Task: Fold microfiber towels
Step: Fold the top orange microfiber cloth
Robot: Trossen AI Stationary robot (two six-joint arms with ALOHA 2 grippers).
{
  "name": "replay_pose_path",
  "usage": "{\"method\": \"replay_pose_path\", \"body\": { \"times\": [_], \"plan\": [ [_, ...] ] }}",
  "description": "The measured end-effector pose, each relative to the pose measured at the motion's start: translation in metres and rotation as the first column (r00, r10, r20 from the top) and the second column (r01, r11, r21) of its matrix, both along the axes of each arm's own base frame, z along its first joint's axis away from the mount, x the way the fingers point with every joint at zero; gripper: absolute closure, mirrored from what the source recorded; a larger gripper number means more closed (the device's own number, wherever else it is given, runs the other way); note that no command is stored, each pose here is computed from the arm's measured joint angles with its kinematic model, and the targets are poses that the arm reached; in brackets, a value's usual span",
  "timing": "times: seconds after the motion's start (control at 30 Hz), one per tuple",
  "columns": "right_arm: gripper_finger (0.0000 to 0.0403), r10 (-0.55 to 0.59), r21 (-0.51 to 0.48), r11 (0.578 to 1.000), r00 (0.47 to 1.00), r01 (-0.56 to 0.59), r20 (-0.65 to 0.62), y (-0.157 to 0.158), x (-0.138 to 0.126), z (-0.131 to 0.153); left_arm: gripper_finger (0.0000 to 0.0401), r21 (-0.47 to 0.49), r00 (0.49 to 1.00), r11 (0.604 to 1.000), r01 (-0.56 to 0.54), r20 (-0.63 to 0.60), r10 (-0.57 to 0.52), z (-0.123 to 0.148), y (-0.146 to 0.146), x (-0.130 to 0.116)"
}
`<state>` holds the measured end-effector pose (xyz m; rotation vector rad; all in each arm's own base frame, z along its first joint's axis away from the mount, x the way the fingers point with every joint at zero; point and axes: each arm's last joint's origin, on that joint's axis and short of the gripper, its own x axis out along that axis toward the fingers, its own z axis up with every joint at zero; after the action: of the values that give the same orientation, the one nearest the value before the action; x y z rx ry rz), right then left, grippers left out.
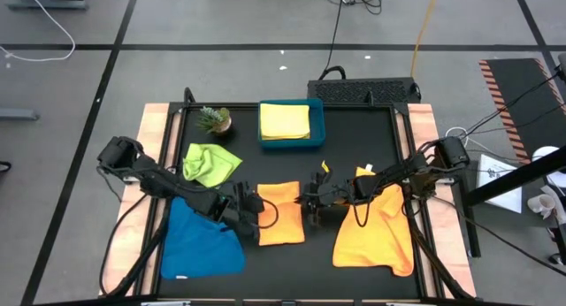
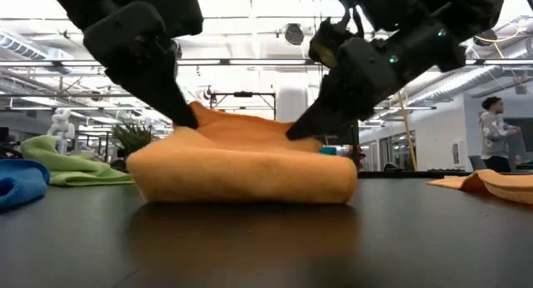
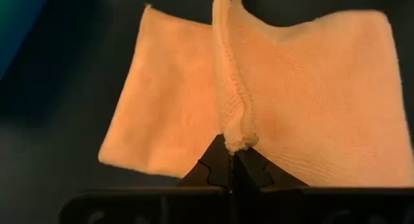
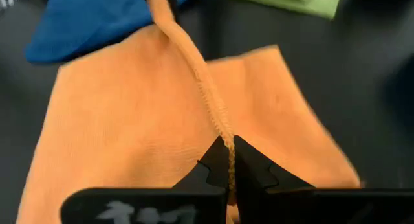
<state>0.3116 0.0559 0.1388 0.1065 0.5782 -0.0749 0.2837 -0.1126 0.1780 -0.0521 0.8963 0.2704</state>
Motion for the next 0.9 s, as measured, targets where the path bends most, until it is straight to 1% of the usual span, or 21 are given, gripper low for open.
{"method": "replay_pose_path", "body": {
  "times": [0.13, 0.27, 0.33, 0.43, 0.5, 0.6, 0.67, 0.73, 0.8, 0.83, 0.9],
  "plan": [
    [0.0403, -0.014, -0.014, 1.0, 0.999, 0.015, 0.029, -0.008, 0.007, -0.006, 0.0401, 0.007, 0.997, 0.997, -0.075, -0.023, 0.075, -0.008, 0.012, -0.005],
    [0.0403, -0.029, -0.026, 0.999, 0.999, 0.03, 0.013, -0.014, 0.01, -0.016, 0.0401, 0.021, 0.994, 0.995, -0.099, -0.036, 0.099, -0.021, 0.025, -0.005],
    [0.0403, -0.034, -0.028, 0.999, 0.999, 0.034, 0.001, -0.015, 0.01, -0.019, 0.0401, 0.045, 0.996, 0.996, -0.071, -0.046, 0.073, -0.028, 0.029, -0.006],
    [0.0403, -0.04, -0.022, 0.999, 0.999, 0.04, 0.001, -0.016, 0.009, -0.019, 0.04, 0.057, 0.999, 0.998, -0.032, -0.005, 0.032, -0.029, 0.032, -0.003],
    [0.0403, -0.038, -0.002, 0.999, 0.999, 0.038, 0.015, -0.015, 0.01, -0.016, 0.04, 0.071, 1.0, 0.997, -0.012, -0.008, 0.013, -0.03, 0.033, -0.003],
    [0.0403, 0.014, 0.069, 0.997, 0.998, -0.018, 0.064, -0.01, 0.01, -0.006, 0.04, 0.082, 0.999, 0.996, 0.022, 0.021, -0.024, -0.028, 0.031, 0.0],
    [0.0403, 0.042, 0.09, 0.995, 0.995, -0.05, 0.085, -0.004, 0.008, 0.002, 0.04, 0.088, 0.997, 0.995, 0.052, 0.044, -0.056, -0.026, 0.027, 0.001],
    [0.0403, 0.065, 0.084, 0.994, 0.992, -0.075, 0.112, 0.003, 0.006, 0.01, 0.04, 0.106, 0.994, 0.991, 0.081, 0.065, -0.088, -0.023, 0.022, 0.001],
    [0.0403, 0.079, 0.052, 0.995, 0.99, -0.086, 0.12, 0.007, 0.002, 0.017, 0.04, 0.138, 0.993, 0.987, 0.079, 0.081, -0.091, -0.02, 0.02, 0.001],
    [0.0403, 0.073, 0.037, 0.996, 0.99, -0.078, 0.123, 0.008, 0.001, 0.02, 0.0399, 0.155, 0.993, 0.985, 0.07, 0.081, -0.084, -0.02, 0.021, 0.001],
    [0.0403, 0.039, 0.007, 0.999, 0.996, -0.04, 0.083, 0.007, -0.002, 0.02, 0.04, 0.192, 0.996, 0.98, 0.048, 0.069, -0.063, -0.021, 0.025, 0.0]
  ]
}}
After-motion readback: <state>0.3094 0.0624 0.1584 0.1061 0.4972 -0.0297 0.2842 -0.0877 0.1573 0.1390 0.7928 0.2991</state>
